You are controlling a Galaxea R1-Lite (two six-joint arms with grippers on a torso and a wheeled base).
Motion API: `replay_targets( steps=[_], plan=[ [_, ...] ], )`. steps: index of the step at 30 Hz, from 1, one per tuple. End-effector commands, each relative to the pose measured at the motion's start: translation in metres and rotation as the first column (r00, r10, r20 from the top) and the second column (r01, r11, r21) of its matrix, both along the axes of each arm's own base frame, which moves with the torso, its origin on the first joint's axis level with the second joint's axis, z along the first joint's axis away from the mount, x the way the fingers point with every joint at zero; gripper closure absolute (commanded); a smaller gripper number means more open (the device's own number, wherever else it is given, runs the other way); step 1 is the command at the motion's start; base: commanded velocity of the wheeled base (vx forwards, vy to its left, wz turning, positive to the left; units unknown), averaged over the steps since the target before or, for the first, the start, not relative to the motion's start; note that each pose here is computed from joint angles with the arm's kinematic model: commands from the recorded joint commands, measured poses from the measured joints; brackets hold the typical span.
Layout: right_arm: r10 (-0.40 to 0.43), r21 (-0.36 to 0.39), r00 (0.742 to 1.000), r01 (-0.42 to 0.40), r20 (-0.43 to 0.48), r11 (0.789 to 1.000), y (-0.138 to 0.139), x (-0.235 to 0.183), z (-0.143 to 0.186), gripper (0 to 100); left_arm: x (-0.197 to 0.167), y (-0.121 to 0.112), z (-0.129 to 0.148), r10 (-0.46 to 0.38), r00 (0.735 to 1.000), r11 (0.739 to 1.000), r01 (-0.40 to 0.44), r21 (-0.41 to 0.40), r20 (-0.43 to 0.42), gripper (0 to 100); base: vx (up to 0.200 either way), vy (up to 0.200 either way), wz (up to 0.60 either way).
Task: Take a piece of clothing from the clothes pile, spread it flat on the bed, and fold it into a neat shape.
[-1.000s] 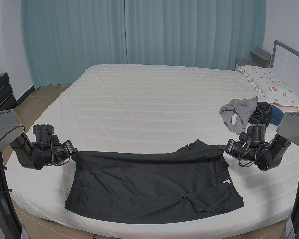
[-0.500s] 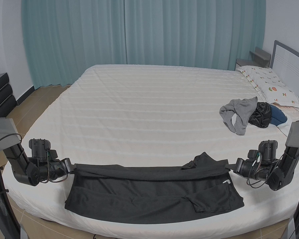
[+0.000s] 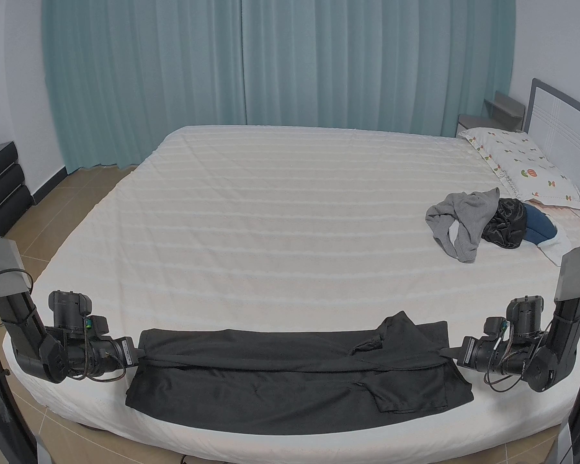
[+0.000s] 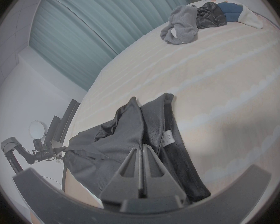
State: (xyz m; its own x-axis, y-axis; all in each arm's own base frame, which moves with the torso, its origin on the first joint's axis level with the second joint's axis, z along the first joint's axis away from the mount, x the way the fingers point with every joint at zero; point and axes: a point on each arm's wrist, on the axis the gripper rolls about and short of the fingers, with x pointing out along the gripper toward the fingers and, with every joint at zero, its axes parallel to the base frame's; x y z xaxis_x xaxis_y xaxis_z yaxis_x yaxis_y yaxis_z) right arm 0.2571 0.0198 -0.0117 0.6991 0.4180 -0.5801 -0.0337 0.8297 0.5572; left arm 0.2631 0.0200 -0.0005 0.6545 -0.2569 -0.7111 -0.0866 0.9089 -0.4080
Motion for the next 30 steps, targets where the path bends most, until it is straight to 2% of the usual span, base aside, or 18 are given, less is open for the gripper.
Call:
replay_targets(
  steps=[1,3,4,10,15,18,20,21,22,24,30],
  plan=[
    [0.008,-0.012,0.999,-0.008,-0.046,1.000,-0.001,-0.004,-0.013,100,-0.003,0.000,-0.001,0.000,1.000,1.000,0.000,-0.001,-0.012,0,0.000,0.000,0.00],
    [0.009,-0.013,0.999,-0.009,-0.039,1.000,-0.001,-0.003,-0.016,100,-0.004,-0.001,-0.001,0.000,1.000,1.000,0.000,-0.002,-0.012,0,0.000,0.000,0.00],
    [0.005,-0.007,1.000,-0.005,-0.027,1.000,-0.001,-0.001,-0.016,0,-0.005,-0.001,0.000,-0.001,1.000,1.000,0.001,-0.003,-0.011,0,0.000,0.000,0.00],
    [-0.022,0.021,0.999,0.021,0.050,1.000,-0.003,0.005,-0.005,0,-0.004,-0.001,0.007,0.007,1.000,1.000,-0.007,-0.004,0.013,0,0.000,0.000,0.00],
    [-0.074,0.082,0.990,0.064,0.118,0.995,-0.005,0.020,0.015,0,0.010,0.001,0.015,0.047,0.997,0.998,-0.045,-0.037,0.058,0,0.000,0.000,0.00],
    [-0.079,0.088,0.992,0.070,0.103,0.994,-0.005,0.026,0.013,0,0.026,0.002,0.024,0.119,0.990,0.988,-0.109,-0.108,0.082,0,0.000,0.000,0.00],
    [-0.105,0.121,0.991,0.094,0.084,0.988,-0.006,0.030,0.010,0,0.036,0.003,0.027,0.153,0.984,0.980,-0.139,-0.145,0.088,0,0.000,0.000,0.00],
    [-0.108,0.125,0.991,0.098,0.080,0.987,-0.006,0.030,0.009,0,0.037,0.003,0.028,0.153,0.984,0.979,-0.139,-0.146,0.089,0,0.000,0.000,0.00],
    [-0.151,0.181,0.987,0.139,0.057,0.974,-0.007,0.037,0.008,0,0.043,0.003,0.026,0.161,0.984,0.977,-0.148,-0.153,0.076,0,0.000,0.000,0.00],
    [-0.174,0.208,0.984,0.162,0.039,0.965,-0.008,0.042,0.006,0,0.050,0.004,0.019,0.162,0.986,0.976,-0.153,-0.155,0.046,0,0.000,0.000,0.00],
    [-0.189,0.202,0.982,0.183,0.014,0.962,-0.013,0.049,-0.006,0,0.059,0.000,-0.008,0.152,0.988,0.976,-0.155,-0.150,-0.032,0,0.000,0.000,0.00]
  ],
)
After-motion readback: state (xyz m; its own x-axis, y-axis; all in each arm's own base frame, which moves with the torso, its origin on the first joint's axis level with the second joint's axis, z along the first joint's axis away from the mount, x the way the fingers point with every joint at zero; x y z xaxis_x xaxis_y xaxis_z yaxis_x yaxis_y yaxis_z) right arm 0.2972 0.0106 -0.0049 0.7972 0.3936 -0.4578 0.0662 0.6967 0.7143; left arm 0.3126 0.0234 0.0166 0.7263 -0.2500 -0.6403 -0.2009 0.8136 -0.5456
